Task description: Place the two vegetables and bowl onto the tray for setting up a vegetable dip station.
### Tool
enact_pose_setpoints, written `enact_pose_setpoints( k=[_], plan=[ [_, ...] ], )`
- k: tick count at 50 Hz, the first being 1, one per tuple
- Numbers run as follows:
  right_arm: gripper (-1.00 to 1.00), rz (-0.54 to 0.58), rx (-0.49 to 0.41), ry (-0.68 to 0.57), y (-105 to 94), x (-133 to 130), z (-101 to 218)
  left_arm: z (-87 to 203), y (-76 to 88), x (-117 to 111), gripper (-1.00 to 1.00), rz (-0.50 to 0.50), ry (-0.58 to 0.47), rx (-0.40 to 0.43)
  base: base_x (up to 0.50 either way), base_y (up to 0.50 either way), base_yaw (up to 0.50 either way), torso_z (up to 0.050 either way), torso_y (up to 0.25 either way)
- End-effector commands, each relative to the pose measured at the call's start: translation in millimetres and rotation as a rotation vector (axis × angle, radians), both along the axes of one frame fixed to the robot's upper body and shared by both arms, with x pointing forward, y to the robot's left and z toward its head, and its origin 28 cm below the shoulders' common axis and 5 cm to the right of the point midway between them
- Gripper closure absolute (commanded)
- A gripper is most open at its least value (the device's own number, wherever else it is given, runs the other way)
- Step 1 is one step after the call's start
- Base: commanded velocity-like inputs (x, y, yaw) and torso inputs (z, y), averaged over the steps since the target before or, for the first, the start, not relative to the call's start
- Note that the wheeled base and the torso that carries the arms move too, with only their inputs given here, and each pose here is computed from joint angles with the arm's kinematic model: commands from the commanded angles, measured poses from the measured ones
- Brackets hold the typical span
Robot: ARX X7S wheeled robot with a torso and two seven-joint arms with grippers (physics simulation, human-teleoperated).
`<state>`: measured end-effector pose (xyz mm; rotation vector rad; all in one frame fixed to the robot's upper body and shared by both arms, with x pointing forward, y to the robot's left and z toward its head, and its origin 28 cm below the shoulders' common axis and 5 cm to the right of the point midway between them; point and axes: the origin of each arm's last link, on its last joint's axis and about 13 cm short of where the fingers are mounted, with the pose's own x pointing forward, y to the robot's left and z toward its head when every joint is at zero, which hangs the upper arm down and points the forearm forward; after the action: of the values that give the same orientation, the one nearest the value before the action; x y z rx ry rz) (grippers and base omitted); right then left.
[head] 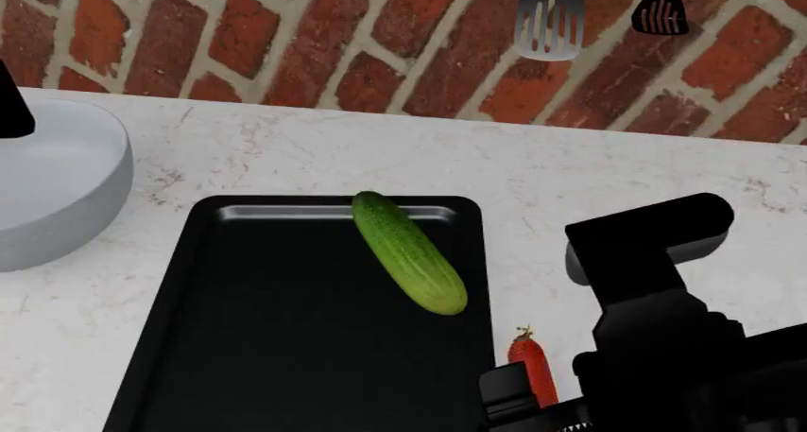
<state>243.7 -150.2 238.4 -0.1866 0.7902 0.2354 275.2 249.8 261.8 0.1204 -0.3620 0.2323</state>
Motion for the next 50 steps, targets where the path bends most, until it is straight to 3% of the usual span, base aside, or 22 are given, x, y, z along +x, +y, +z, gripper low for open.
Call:
enact_pose_setpoints(
  k=[1, 24, 35, 36, 50],
  plan=[
    [-1.00, -0.004, 0.003, 0.021, -2.3, 1, -11, -8, -1.5, 0, -1.00, -0.005, 0.028, 0.012, 0.00, 0.00, 0.00, -0.010, 0.000],
    [-1.00, -0.007, -0.003, 0.072, -1.4, 5, -32, -12, -0.8, 0, -1.00, -0.006, 0.034, 0.011, 0.00, 0.00, 0.00, -0.004, 0.000],
    [-1.00, -0.044, -0.050, 0.138, -6.1, 6, -44, -11, -1.1, 0, -1.00, -0.005, 0.033, 0.012, 0.00, 0.00, 0.00, -0.007, 0.000],
    [1.00, -0.051, -0.050, 0.147, -7.2, 7, -45, -11, -1.3, 0, -1.00, -0.006, 0.032, 0.011, 0.00, 0.00, 0.01, -0.011, 0.000],
    [1.00, -0.083, -0.079, 0.162, -11.2, 6, -47, -15, -2.9, 3, -1.00, -0.013, 0.036, 0.007, 0.00, 0.00, 0.00, -0.007, 0.000]
  ],
)
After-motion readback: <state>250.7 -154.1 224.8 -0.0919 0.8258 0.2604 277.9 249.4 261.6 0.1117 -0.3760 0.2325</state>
